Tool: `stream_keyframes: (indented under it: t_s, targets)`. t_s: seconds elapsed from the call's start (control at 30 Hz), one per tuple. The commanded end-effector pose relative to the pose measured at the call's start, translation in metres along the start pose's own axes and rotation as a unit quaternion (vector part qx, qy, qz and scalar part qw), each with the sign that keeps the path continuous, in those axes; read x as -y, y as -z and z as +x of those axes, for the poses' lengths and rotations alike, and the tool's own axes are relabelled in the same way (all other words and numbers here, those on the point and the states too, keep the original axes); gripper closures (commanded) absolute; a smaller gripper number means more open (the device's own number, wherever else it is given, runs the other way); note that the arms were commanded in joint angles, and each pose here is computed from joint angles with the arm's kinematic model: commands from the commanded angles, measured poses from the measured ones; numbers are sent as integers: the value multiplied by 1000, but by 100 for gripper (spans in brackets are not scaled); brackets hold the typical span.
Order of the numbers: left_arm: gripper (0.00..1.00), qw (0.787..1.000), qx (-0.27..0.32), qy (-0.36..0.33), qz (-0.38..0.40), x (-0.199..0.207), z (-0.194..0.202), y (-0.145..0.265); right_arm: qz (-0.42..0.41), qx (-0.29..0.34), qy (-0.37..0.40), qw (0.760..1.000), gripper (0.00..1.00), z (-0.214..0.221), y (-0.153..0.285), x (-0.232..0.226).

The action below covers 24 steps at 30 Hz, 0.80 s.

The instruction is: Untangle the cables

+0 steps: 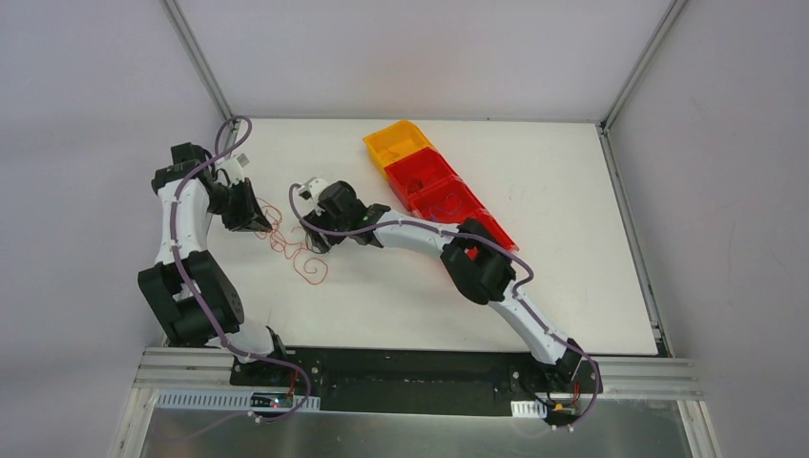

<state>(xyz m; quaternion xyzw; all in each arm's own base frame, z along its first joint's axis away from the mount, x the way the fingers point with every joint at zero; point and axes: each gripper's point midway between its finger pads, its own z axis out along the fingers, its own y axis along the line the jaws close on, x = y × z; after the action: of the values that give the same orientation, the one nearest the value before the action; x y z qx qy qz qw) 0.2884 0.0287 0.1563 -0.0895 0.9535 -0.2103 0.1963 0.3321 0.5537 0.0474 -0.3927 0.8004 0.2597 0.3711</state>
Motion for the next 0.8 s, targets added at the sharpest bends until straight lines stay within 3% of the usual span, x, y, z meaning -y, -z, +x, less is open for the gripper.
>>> stream_keyframes:
  t_s: [0.0,0.17,0.33,0.43,0.53,0.77]
  targets:
    - [100,1000,19,0,-9,-5,-10,6,64,-65,20,996,28,22,22,22]
    - [100,1000,25,6,-9,-12,-16,7,79,-137,48,986,43,60,28,22]
    - [100,999,24,22,-7,-22,-17,4,93,-188,87,974,100,90,42,25]
    - [100,999,12,30,-15,-33,-13,-3,116,-184,87,972,100,73,72,45]
    - [100,999,-8,26,-42,-53,-4,-15,145,-137,68,978,100,29,119,79]
    - [100,978,-73,15,-197,-153,17,-38,172,-37,44,983,100,-55,253,116]
